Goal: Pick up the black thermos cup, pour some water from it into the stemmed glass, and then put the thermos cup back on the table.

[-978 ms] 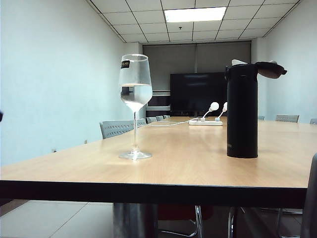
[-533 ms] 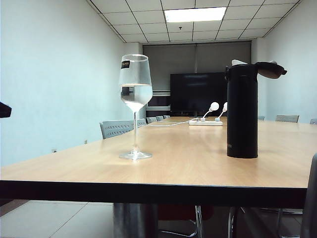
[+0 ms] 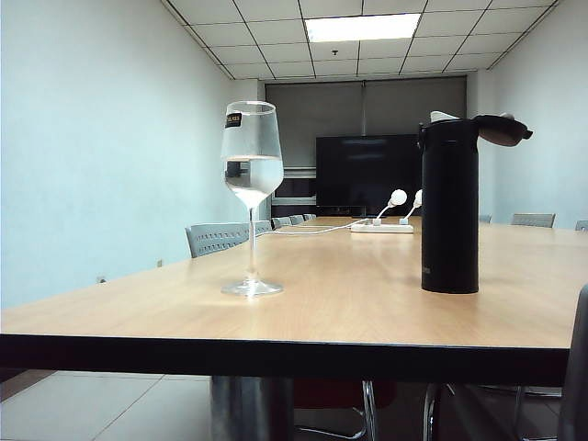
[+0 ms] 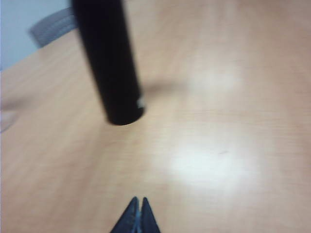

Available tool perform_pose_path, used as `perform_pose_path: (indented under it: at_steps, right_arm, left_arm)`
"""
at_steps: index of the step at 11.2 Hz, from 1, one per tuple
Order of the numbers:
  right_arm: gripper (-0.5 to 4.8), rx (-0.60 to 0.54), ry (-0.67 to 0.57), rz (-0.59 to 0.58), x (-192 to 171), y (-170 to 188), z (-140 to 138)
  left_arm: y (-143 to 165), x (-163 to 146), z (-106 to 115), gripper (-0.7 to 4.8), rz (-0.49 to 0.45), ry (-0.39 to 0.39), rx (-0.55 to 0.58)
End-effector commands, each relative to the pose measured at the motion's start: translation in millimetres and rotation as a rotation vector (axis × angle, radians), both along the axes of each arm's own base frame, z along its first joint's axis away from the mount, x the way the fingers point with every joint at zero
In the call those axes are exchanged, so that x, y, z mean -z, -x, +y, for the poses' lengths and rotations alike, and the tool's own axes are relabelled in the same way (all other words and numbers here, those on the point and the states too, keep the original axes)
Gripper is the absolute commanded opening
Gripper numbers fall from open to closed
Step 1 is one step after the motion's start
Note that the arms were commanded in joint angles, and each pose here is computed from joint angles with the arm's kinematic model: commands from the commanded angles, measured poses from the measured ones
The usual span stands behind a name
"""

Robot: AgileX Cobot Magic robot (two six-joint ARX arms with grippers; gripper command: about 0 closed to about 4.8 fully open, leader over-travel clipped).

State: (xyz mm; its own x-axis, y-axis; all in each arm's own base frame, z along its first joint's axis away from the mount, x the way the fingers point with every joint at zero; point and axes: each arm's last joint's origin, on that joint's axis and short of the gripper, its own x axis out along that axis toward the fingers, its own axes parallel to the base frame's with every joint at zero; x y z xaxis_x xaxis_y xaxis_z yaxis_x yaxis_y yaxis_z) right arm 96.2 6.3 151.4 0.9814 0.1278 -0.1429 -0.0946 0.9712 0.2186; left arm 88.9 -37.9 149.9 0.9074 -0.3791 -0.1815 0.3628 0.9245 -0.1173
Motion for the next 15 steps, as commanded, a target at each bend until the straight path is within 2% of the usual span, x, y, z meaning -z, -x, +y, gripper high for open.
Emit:
perform_pose_path:
  at_steps: [1, 2, 3, 6, 7, 8, 9, 15]
  right_arm:
    - [-0.05, 0.077, -0.003, -0.015, -1, -1, -7]
    - [-0.05, 0.092, -0.003, -0.015, -1, -1, -9]
    - [-0.05, 0.106, -0.002, -0.015, -1, 0, -10]
    - [-0.05, 0.106, -0.002, -0.014, -1, 0, -10]
    - [-0.05, 0.106, -0.002, -0.014, -1, 0, -10]
    - [-0.05, 0.106, -0.002, -0.015, -1, 0, -10]
    - [-0.05, 0.115, -0.001, -0.015, -1, -1, -10]
    - [-0.05, 0.170, 0.007, -0.015, -1, 0, -12]
  left_arm:
    - [-6, 4, 19, -0.05, 0.017, -0.005, -0.201]
    - [-7, 4, 27, -0.05, 0.017, -0.004, -0.288]
    - [-7, 2, 44, -0.05, -0.003, 0.000, -0.466]
    - [-8, -2, 45, -0.05, -0.044, 0.000, -0.478]
    - [-8, -12, 45, -0.05, -0.146, 0.010, -0.477]
    - [-9, -15, 45, -0.05, -0.181, 0.016, -0.477]
    - [-8, -23, 45, -0.05, -0.268, 0.031, -0.480]
    - [-8, -23, 45, -0.05, -0.267, 0.032, -0.477]
